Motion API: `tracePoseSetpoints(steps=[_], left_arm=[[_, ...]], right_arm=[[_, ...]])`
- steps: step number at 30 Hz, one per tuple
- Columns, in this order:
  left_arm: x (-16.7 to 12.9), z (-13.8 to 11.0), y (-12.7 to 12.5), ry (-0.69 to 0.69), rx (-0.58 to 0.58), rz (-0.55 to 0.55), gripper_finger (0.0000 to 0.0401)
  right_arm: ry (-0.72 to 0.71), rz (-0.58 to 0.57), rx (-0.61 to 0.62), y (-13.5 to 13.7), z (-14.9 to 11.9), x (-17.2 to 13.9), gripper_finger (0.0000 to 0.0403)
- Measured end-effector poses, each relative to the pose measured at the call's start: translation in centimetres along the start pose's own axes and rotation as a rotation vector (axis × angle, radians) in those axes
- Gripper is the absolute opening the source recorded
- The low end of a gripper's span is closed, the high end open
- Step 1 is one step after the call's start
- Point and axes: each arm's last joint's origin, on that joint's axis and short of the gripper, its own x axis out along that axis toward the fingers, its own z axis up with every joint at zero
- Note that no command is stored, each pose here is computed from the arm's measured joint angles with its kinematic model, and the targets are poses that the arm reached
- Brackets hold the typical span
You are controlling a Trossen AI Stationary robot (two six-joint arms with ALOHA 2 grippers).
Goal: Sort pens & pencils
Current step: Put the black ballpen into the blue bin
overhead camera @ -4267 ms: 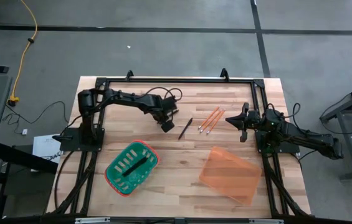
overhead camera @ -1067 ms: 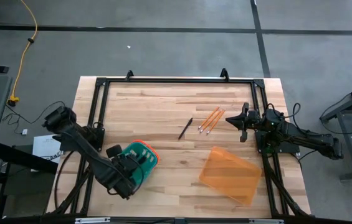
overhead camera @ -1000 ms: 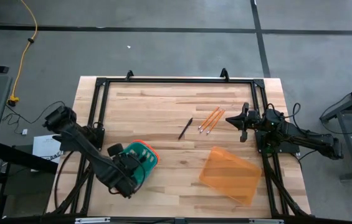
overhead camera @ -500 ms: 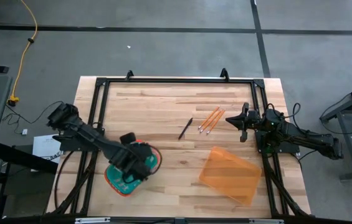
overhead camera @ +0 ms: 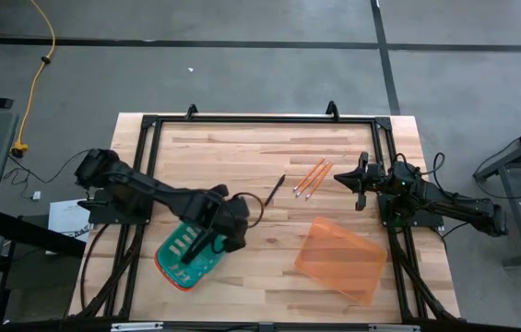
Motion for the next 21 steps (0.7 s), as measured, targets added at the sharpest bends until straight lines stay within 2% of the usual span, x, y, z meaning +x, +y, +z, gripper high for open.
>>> tracePoseSetpoints(steps=[10,17,21], left_arm=[[4.5,1.9,3.3,-0.129,-0.123,-0.099,0.0115],[8.4,4.3,4.6,-0.181,-0.200,-0.235,0.0115],[11.6,4.4,5.5,-0.145,-0.213,-0.210,0.0115]], right_arm=[[0.000,0.000,0.000,0.0,0.0,0.0,0.0000],[0.000,0.000,0.000,0.0,0.0,0.0,0.0000],[0.009,0.000,0.002,0.0,-0.1,0.1,0.0000]])
